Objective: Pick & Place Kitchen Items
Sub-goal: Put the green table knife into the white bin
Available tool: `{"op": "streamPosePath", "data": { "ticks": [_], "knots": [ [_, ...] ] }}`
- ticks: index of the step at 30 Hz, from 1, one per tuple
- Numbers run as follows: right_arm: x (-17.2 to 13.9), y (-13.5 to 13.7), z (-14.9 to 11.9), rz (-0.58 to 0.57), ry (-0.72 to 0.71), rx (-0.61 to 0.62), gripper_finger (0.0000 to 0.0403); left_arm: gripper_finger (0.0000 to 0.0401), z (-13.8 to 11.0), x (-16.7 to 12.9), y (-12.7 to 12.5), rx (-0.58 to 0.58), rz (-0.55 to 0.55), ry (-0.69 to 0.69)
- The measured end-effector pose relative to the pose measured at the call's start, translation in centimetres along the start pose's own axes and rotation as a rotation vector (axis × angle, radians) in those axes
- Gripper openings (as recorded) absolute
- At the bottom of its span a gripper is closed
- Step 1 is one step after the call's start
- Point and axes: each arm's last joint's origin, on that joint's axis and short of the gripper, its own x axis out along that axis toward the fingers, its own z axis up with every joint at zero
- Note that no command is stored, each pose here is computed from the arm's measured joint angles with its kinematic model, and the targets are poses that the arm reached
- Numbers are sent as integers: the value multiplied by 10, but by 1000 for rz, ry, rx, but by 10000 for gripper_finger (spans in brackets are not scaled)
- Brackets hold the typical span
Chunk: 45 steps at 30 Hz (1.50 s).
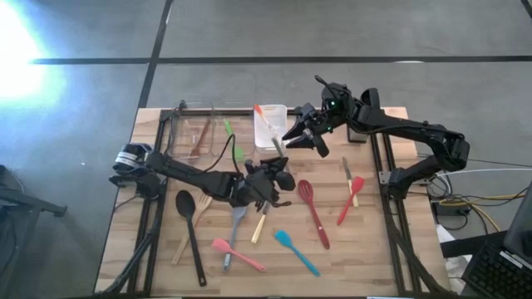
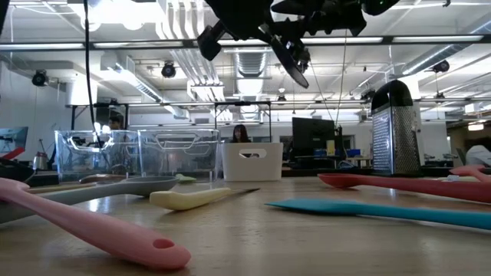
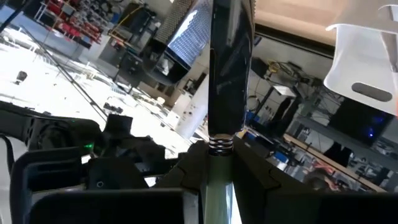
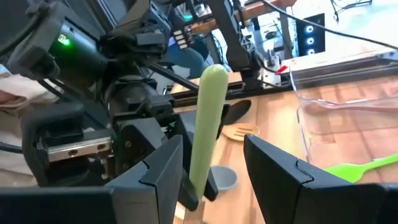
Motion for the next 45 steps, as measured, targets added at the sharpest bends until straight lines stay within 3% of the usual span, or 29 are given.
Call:
{"op": "streamPosePath", "data": {
  "ticks": [19, 30, 38, 45],
  "knots": [
    [11, 10, 5, 19, -48, -21, 164, 52, -5, 5, 5, 12, 74, -32],
    [26, -7, -2, -8, -20, 34, 161, 52, -14, 13, 6, -10, 84, -28],
    [24, -5, 3, -10, -55, -3, 123, 52, -16, 16, 5, -35, 69, -15],
    [22, -3, 7, -10, -61, -1, 50, 52, -15, 17, 3, -7, 53, -16]
  ]
}}
